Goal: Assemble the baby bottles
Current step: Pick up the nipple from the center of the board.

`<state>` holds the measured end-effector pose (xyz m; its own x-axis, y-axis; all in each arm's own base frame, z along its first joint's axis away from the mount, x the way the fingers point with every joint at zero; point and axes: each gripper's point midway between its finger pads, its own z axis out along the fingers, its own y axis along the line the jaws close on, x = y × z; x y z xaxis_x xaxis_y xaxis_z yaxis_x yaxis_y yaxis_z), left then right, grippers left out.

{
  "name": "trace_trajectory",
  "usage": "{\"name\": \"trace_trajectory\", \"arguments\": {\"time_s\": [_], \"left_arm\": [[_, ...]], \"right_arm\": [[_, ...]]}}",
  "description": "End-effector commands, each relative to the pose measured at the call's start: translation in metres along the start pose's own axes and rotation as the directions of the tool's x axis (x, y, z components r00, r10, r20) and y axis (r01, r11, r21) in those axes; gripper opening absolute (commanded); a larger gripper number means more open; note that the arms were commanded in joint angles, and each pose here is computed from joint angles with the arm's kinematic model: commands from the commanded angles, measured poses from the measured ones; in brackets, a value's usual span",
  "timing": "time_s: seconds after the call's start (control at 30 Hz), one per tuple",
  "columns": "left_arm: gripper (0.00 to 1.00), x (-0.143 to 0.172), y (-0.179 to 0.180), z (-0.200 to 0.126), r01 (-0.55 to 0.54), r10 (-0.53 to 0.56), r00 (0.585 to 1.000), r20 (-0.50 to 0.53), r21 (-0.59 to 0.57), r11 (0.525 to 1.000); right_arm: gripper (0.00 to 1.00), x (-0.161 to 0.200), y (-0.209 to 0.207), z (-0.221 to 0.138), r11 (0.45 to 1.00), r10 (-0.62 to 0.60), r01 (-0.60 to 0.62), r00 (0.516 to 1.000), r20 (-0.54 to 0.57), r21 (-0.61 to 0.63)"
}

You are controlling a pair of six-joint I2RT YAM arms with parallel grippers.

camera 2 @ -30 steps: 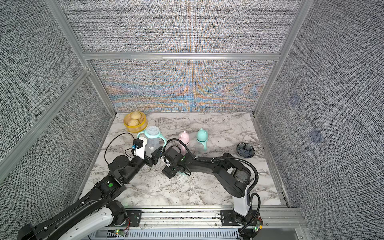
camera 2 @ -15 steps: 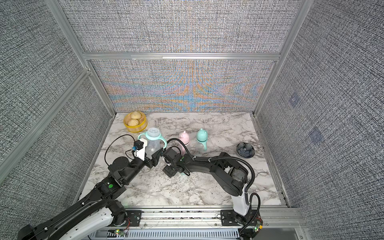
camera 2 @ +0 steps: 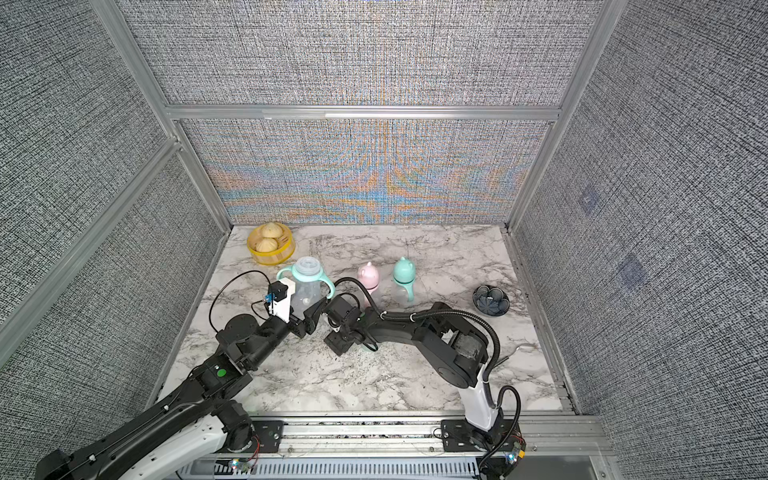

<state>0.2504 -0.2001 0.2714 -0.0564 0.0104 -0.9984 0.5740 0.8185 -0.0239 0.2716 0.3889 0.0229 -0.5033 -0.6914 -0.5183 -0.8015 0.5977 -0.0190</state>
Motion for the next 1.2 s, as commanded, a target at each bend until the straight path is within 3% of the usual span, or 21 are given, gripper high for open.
{"name": "trace_trajectory", "arguments": {"time_s": [0.0, 0.43, 0.77, 1.17], "left_arm": [[0.02, -0.012, -0.001, 0.000, 0.004, -0.004, 0.999, 0.047, 0.007, 1.000], [0.03, -0.011, -0.002, 0.001, -0.001, 0.000, 0.999, 0.050, 0.008, 1.000], [0.03, -0.018, -0.007, 0.000, 0.000, -0.004, 0.996, 0.087, 0.041, 0.999], [0.02, -0.008, -0.025, 0.008, -0.021, 0.005, 0.993, 0.118, 0.140, 0.990]], "right_arm": [[0.77, 0.012, -0.003, 0.000, 1.000, 0.006, -0.005, 0.999, -0.046, 0.014], [0.66, 0.010, -0.008, -0.016, 0.999, 0.040, -0.039, 0.999, -0.025, 0.029], [0.63, -0.006, -0.011, -0.077, 0.978, 0.196, -0.187, 0.977, 0.087, -0.096], [0.61, 0.008, -0.042, -0.150, 0.947, 0.316, -0.307, 0.943, 0.110, -0.091]]}}
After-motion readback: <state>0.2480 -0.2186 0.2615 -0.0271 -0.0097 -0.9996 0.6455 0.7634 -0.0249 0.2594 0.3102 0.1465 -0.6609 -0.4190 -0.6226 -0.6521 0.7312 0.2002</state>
